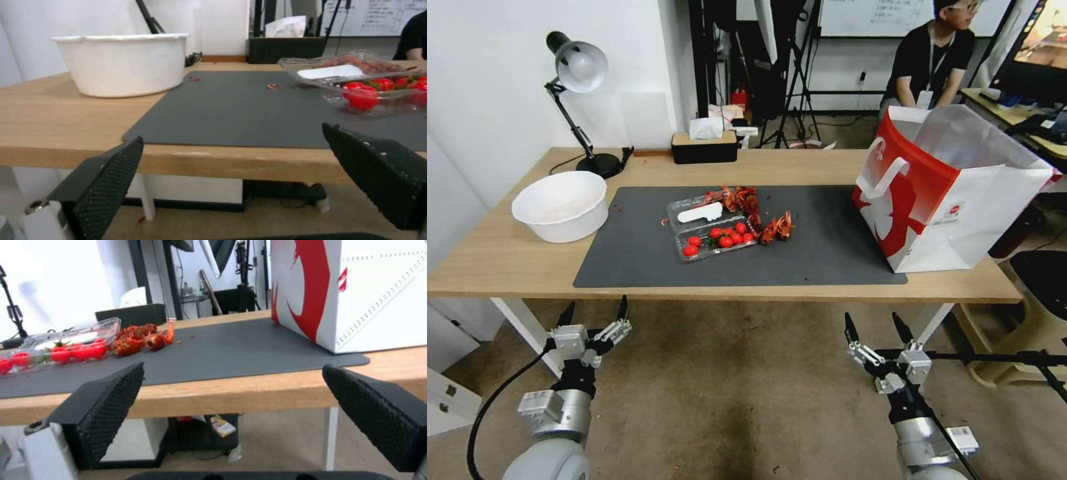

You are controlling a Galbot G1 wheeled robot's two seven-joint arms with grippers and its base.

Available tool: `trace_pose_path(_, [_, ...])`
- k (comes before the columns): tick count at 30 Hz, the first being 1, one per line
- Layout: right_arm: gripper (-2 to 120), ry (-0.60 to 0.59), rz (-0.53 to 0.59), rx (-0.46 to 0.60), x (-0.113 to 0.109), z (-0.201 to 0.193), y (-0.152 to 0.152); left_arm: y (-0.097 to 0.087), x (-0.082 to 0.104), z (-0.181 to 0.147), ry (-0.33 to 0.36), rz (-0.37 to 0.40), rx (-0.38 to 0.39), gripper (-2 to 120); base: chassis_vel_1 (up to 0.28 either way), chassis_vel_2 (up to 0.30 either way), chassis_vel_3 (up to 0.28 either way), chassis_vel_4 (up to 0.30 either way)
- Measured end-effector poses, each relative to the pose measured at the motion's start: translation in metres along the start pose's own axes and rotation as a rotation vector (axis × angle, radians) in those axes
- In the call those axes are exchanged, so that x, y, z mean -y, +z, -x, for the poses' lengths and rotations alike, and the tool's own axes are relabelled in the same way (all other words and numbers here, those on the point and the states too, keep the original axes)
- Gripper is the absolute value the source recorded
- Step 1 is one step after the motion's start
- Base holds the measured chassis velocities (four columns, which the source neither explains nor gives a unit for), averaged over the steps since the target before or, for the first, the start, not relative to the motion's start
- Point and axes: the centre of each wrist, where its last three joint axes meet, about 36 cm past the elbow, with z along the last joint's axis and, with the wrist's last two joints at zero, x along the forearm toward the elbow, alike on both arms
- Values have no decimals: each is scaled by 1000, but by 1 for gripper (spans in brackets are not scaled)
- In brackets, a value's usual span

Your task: Pick up the trash from the table and place it into the takeout bag.

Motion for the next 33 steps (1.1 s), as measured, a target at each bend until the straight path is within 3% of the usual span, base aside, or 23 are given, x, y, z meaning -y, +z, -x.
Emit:
trace_pose_path(10, [100, 12, -18, 24, 3, 6, -5, 24, 3, -5, 39, -20, 18, 100, 0, 0, 0, 0])
trace_pose_path(33, [100, 14, -20, 40, 3, 7, -4, 32, 0, -6, 57, -17, 40, 100, 0, 0, 0, 0])
